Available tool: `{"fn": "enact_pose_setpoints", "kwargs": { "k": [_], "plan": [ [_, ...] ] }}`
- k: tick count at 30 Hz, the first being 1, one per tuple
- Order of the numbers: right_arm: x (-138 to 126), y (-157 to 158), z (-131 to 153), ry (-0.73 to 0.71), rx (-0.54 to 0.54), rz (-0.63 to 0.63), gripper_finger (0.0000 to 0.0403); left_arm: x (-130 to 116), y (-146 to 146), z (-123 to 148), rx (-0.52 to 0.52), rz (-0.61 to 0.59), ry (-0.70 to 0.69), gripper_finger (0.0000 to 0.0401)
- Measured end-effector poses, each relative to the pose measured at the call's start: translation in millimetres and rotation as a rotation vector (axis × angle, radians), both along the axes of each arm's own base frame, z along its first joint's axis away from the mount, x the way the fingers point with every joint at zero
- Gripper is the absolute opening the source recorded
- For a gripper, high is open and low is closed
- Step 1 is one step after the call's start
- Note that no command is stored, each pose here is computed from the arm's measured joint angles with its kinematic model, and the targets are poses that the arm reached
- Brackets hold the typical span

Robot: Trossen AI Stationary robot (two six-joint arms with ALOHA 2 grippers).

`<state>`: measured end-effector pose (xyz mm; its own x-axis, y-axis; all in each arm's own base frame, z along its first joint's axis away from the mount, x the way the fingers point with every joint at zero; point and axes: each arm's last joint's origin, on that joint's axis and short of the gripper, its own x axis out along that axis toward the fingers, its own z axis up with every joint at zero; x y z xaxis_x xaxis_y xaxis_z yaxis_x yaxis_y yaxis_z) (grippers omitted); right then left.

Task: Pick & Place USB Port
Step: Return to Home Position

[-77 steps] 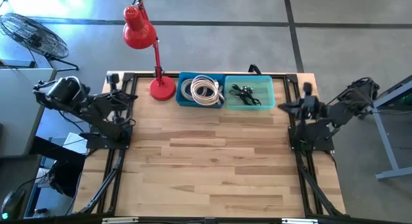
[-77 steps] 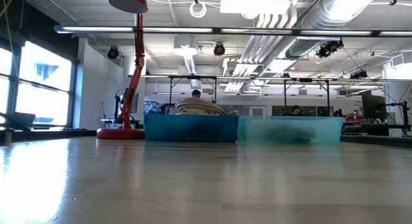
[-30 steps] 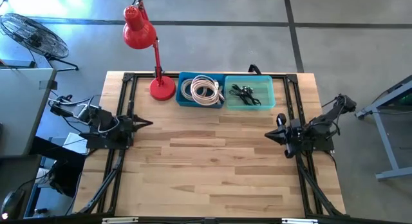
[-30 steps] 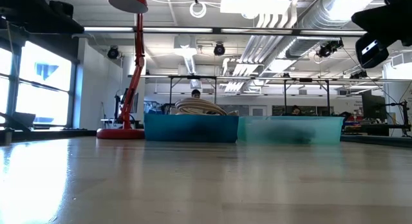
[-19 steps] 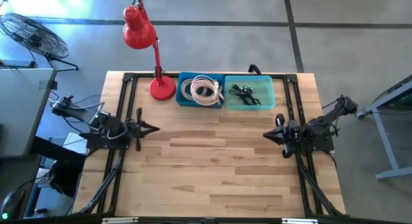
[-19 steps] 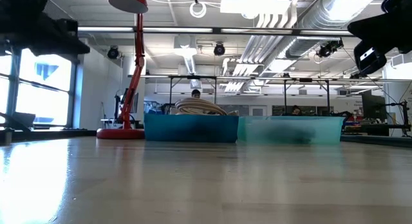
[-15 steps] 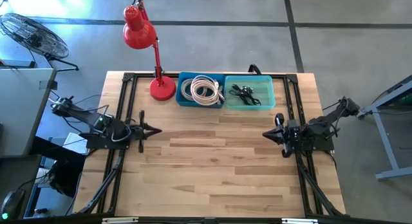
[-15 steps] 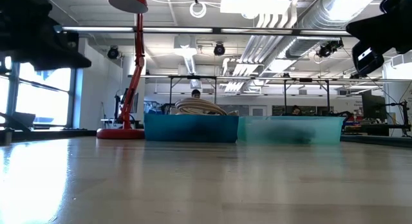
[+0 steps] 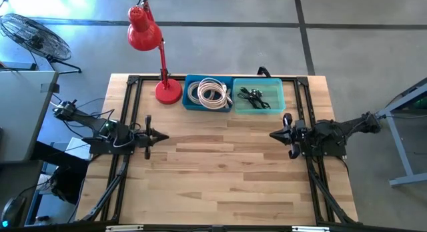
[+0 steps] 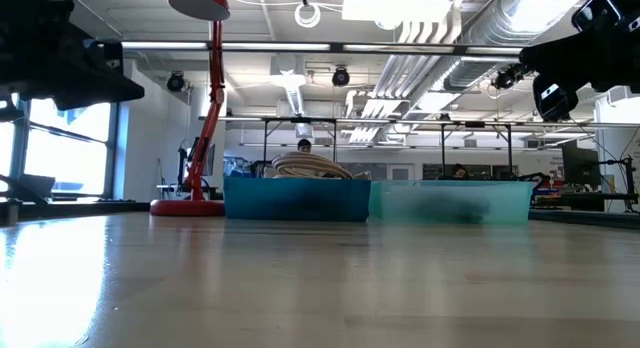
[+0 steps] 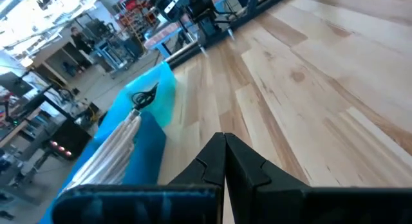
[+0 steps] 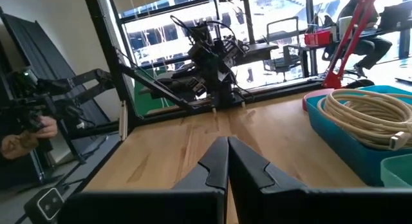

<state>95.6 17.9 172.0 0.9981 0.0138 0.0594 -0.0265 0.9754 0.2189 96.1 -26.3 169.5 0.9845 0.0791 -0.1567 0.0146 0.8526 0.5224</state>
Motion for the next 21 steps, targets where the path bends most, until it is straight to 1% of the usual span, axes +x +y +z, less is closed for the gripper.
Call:
{"fn": "enact_pose_setpoints", "kwargs": {
  "k": [11, 16, 21],
  "plan": [
    [2, -12, -2, 0.019, -0.008, -0.025, 0.0, 0, 0, 0, 0.026, 0.011, 0.001, 0.0],
    [2, -17, -3, 0.026, -0.018, -0.029, 0.0, 0, 2, 1, 0.051, 0.058, -0.006, 0.0],
    [2, -21, -3, 0.03, -0.03, -0.039, 0.0, 0, 2, 1, 0.056, 0.063, -0.013, 0.0]
  ]
}}
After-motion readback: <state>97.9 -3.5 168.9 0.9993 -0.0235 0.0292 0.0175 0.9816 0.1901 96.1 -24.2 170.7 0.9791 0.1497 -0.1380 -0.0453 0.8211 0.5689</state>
